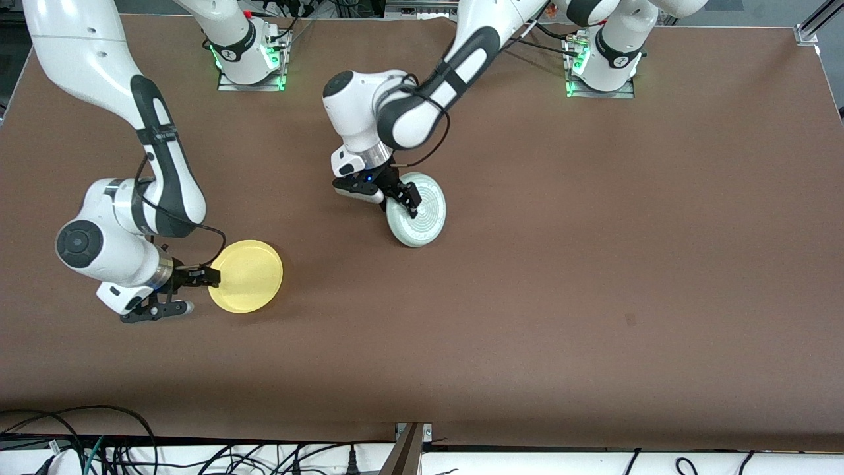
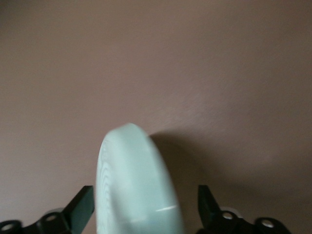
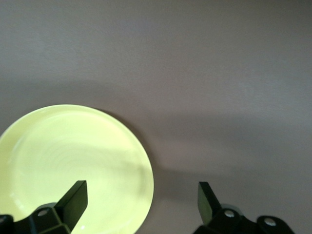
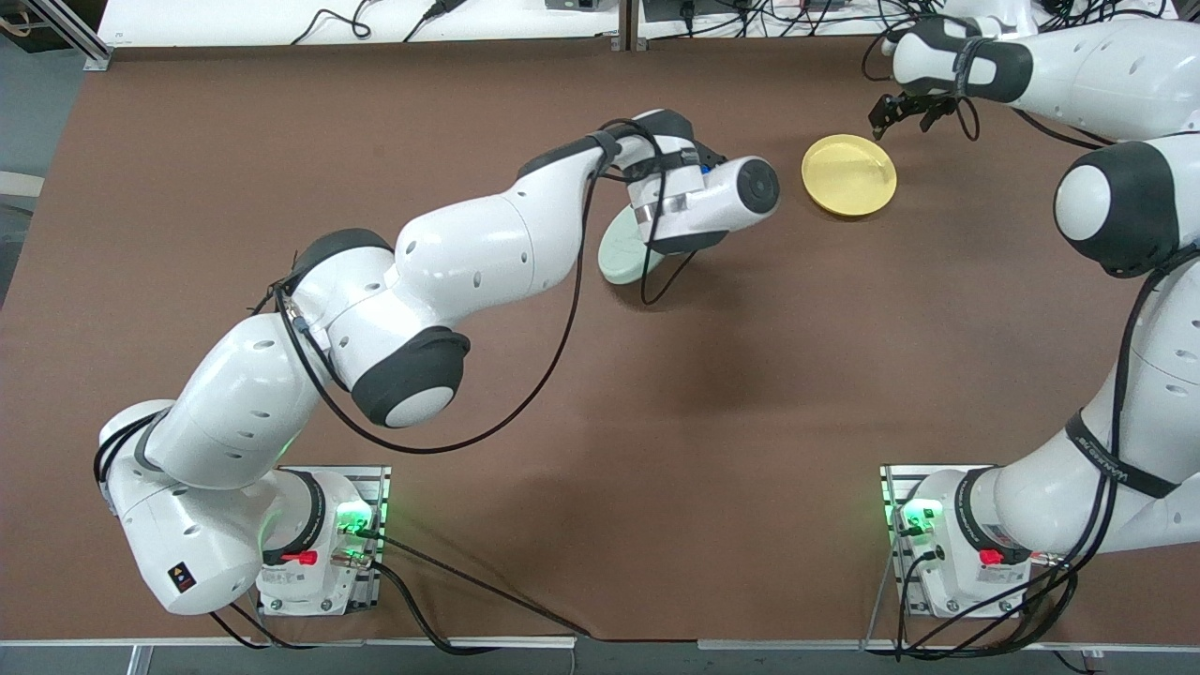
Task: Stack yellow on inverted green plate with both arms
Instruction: 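Lay the green plate upside down while the right gripper grasps the yellow plate, then release the green plate and raise the left gripper away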
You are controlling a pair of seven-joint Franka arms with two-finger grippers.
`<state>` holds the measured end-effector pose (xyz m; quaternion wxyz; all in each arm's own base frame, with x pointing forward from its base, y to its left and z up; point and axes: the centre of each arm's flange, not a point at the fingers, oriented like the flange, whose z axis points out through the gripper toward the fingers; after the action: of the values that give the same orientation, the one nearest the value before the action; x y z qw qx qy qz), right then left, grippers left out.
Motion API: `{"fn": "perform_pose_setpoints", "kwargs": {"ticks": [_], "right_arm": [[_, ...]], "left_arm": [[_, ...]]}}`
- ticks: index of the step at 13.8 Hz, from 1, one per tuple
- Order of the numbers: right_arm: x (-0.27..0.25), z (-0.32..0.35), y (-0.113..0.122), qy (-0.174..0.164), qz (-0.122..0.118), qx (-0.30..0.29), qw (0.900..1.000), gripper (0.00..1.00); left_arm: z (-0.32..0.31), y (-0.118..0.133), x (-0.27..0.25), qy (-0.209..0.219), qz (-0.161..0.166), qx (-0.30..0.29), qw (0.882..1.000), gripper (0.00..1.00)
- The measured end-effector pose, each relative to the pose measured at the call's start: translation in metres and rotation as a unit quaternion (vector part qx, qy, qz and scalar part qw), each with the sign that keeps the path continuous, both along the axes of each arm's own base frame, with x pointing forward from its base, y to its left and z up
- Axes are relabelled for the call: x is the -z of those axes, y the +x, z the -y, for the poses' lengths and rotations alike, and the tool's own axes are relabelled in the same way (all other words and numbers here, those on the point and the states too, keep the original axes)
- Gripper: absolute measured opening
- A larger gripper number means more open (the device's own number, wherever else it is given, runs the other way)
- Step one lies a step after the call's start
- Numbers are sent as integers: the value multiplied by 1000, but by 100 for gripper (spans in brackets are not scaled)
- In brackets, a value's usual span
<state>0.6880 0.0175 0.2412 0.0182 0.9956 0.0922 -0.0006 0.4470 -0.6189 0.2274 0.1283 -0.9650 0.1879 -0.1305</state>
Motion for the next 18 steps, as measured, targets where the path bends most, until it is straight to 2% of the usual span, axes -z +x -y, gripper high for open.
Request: {"fn": "perform_pose_setpoints", "kwargs": {"ticks": [2,4,6,7,8,11,13,14,15,18], "right_arm": [[20,0,0,-1,-2,0,1000,100],[38,4,-3,-3,2,2,1000,96],[53,11,-9,-3,6,6,1000,74],[59,13,-13,-4,6,7,1000,74],[63,14,-16,-3,5,8,1000,70],[62,13,-17,5,8,15,1000,32],[60,13,-18,7,7,15,1000,14],[53,12,-19,14,-3,20,1000,10],[50,10,-20,24,-9,28,999,8],[26,-17,-27,71,-46,51,995,8]], "left_arm": [[-9,25,8,-66,-21,-32,997,100],[-16,39,9,-103,-40,-61,992,100],[-19,51,-7,-132,-49,-86,986,100],[-25,60,-23,-138,-49,-98,984,100],[-37,71,-41,-132,-50,-113,983,100],[-97,108,-106,-93,-63,-173,979,100],[-140,128,-147,-76,-68,-210,973,100],[-182,148,-183,-72,-67,-227,969,100],[-201,157,-199,-70,-68,-228,969,100],[-297,189,-260,-66,-73,-233,967,100]]}}
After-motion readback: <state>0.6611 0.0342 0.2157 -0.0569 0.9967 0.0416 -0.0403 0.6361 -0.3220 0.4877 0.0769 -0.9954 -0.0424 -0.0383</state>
